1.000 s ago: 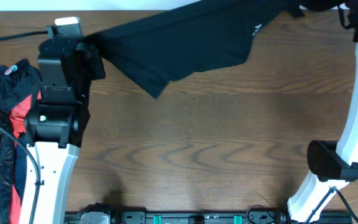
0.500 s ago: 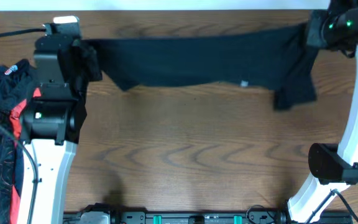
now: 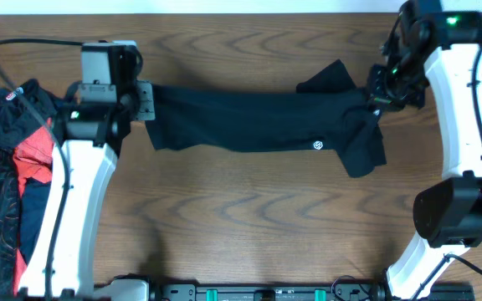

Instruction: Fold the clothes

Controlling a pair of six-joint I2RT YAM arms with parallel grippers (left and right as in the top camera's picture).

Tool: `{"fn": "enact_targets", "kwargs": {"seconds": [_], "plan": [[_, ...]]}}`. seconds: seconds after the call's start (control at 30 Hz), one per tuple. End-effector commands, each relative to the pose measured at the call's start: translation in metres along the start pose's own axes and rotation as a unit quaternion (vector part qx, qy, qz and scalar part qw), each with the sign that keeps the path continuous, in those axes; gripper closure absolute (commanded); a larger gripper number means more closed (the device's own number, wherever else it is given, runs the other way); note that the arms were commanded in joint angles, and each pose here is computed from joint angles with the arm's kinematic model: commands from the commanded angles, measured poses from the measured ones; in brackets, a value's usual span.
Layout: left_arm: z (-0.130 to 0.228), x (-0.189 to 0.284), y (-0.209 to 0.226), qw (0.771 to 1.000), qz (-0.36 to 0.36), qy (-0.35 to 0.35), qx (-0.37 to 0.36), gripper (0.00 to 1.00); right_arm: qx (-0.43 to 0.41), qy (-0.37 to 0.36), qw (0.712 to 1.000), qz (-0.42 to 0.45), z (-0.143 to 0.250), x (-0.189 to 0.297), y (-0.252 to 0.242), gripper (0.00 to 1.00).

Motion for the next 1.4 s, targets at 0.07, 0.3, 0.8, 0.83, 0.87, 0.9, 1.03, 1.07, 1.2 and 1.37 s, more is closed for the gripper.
{"fn": "enact_targets", "kwargs": {"seconds": [0.07,0.3,0.8,0.83,0.87,0.9,1.03,1.07,1.2,1.37], "plan": [[0.013,-0.032,-0.007,0.998,0.015,0.058,0.02,0.94,-0.023,0.04,0.999,0.003,0.015,-0.031,-0.003,0.99],[0.014,-0.047,-0.012,0.997,0.025,0.068,0.019,0.94,-0.024,0.049,0.998,0.006,0.018,-0.054,-0.008,0.99],[0.012,-0.047,-0.012,0.997,0.026,0.064,0.019,0.94,0.032,0.019,0.999,0.002,0.005,-0.053,-0.007,0.56],[0.012,-0.047,-0.012,0.998,0.026,0.063,0.019,0.94,0.043,0.02,0.999,0.002,0.006,-0.054,0.0,0.55],[0.012,-0.047,-0.012,0.998,0.026,0.062,0.019,0.94,0.053,0.02,0.998,0.001,0.007,-0.056,0.007,0.53],[0.012,-0.047,-0.012,0.998,0.026,0.062,0.019,0.94,0.067,0.021,0.998,0.001,0.009,-0.058,0.015,0.51],[0.012,-0.047,-0.012,0.998,0.026,0.062,0.02,0.94,0.113,0.04,0.993,0.003,0.017,-0.075,0.047,0.44],[0.012,-0.047,-0.012,0.998,0.026,0.062,0.019,0.94,0.123,0.048,0.991,0.004,0.02,-0.082,0.055,0.41],[0.012,-0.047,-0.012,0.998,0.026,0.063,0.019,0.94,0.13,0.085,0.988,0.012,0.027,-0.11,0.069,0.44],[0.012,-0.047,-0.012,0.998,0.026,0.063,0.018,0.94,0.104,0.111,0.988,0.018,0.026,-0.128,0.059,0.44]]}}
Point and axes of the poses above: each gripper's point midway between its finger pads, its own x axis back along the fingers, its own y axis along the line the jaws close on, z = x × y, the point moved 3 cm from there along x, back along the fingers, and after that the axes turned 4 degrees about x, right-handed, at the moved point
